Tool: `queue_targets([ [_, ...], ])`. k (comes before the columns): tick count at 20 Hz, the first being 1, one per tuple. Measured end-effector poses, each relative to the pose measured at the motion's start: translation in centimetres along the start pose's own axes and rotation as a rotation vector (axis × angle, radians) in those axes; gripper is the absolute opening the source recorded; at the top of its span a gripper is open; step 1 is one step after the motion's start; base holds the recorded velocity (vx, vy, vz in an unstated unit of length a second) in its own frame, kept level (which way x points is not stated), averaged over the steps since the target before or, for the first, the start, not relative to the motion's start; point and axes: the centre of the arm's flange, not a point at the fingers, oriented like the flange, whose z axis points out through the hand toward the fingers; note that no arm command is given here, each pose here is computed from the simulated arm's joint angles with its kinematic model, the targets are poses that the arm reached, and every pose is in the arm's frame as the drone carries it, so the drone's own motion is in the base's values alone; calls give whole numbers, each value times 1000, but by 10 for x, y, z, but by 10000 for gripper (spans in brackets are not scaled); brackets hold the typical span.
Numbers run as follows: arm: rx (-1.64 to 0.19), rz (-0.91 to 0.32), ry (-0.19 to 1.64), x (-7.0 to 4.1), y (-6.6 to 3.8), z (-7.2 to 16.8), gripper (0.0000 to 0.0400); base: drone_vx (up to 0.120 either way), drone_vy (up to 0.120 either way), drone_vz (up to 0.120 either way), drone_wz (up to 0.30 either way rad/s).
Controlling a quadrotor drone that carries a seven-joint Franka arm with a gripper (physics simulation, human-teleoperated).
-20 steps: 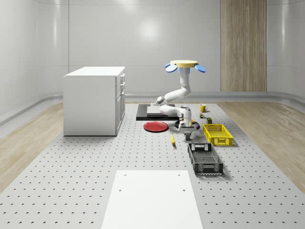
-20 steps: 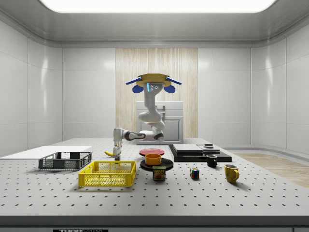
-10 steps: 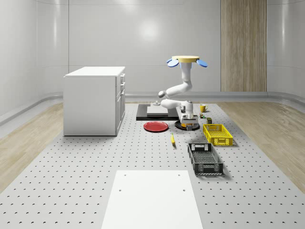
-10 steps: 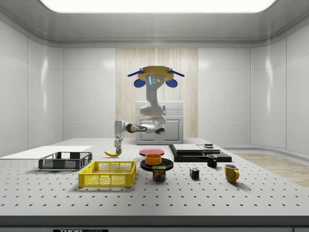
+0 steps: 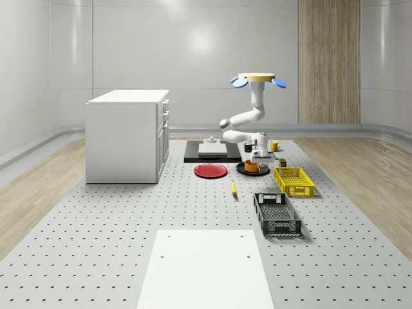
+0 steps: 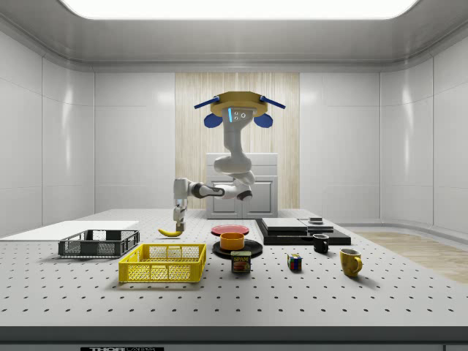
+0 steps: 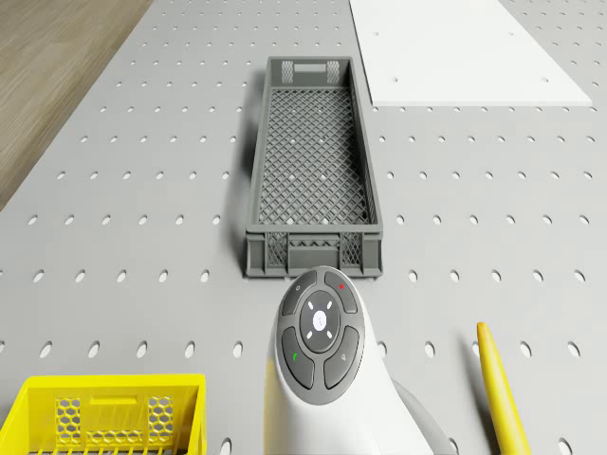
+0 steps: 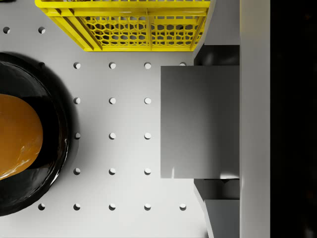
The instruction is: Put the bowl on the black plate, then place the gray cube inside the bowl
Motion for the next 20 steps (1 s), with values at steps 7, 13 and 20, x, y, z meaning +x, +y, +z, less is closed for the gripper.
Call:
queue_targets([
  [7, 0, 0, 0, 0, 0, 0, 250, -46, -91, 0, 0],
  [13, 0, 0, 0, 0, 0, 0, 250, -100, -120, 0, 0],
  [20, 0, 0, 0, 0, 0, 0, 250, -91, 29, 0, 0],
])
